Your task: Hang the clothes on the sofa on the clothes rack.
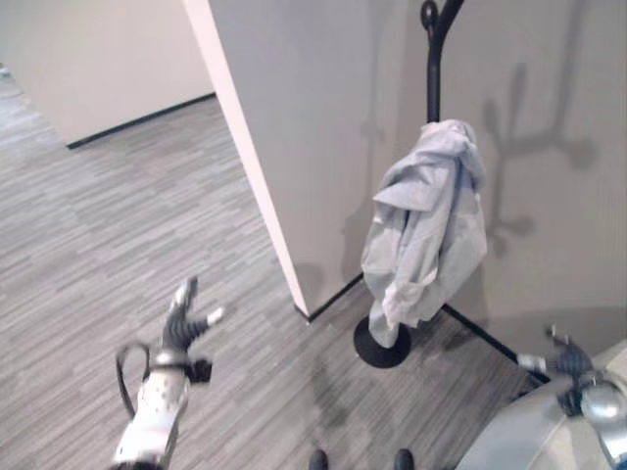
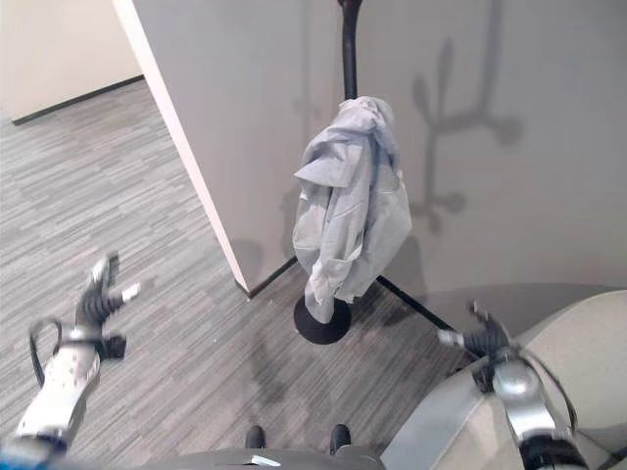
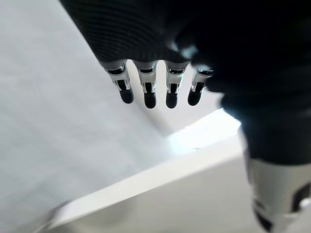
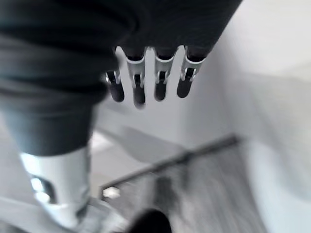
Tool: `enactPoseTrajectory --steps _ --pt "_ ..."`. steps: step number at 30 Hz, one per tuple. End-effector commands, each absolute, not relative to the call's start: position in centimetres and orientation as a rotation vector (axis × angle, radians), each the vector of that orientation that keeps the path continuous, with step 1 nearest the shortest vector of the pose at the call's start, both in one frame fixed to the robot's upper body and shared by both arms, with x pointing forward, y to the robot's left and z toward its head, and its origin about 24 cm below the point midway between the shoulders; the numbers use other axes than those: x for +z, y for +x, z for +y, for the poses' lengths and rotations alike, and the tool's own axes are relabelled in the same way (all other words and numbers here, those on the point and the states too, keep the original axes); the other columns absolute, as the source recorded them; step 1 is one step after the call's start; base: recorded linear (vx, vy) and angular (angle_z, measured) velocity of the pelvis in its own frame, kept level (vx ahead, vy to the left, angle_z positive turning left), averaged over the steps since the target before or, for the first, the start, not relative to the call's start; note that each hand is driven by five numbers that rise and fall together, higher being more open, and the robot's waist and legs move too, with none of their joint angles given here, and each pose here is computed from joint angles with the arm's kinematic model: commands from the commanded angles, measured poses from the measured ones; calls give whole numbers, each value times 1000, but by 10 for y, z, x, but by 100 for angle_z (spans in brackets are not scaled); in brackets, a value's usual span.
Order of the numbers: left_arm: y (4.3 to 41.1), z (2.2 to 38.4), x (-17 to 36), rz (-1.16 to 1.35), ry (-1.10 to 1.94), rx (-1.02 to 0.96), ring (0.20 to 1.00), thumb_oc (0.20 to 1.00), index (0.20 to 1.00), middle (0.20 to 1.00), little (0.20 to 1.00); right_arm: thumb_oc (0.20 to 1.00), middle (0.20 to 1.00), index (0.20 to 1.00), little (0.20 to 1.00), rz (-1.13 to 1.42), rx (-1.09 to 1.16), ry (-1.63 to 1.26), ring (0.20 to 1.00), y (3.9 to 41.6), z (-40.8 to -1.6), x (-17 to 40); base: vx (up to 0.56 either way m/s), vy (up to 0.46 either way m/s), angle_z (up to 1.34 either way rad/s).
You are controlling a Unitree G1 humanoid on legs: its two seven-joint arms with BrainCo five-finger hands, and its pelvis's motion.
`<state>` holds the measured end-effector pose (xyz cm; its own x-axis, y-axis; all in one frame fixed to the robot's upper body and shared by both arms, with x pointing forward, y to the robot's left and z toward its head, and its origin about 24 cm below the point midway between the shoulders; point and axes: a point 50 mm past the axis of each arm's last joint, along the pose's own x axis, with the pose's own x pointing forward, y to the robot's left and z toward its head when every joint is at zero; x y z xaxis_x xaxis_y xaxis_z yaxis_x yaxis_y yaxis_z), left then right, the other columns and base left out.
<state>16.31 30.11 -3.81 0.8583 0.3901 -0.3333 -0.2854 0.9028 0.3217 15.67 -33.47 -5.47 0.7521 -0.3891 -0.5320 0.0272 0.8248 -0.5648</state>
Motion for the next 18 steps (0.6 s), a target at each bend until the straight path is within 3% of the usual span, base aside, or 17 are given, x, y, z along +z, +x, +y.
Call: enactPoseTrajectory --steps 1,6,9,15,18 --pt "185 300 -34 381 265 260 1000 1000 1000 1000 1000 1000 1000 1000 1000 556 -169 -484 1000 190 -314 -47 -6 34 1" --pt "135 283 -100 729 245 191 1000 1000 1000 1000 1000 1000 1000 1000 1000 705 -150 -350 1000 164 -284 -91 -11 35 -4" --pt "96 256 -146 1021 242 153 1000 1000 1000 1000 1000 1000 1000 1000 1000 915 -187 -191 1000 129 -251 -135 -10 38 4" --pt "75 237 -162 1162 217 124 1000 1000 1000 1000 1000 1000 1000 1000 1000 1152 -285 -33 1000 82 -233 -162 15 39 3" --pt "68 235 -164 1200 213 120 1000 1000 1000 1000 1000 1000 1000 1000 1000 1185 -299 -14 1000 76 -234 -164 17 24 4"
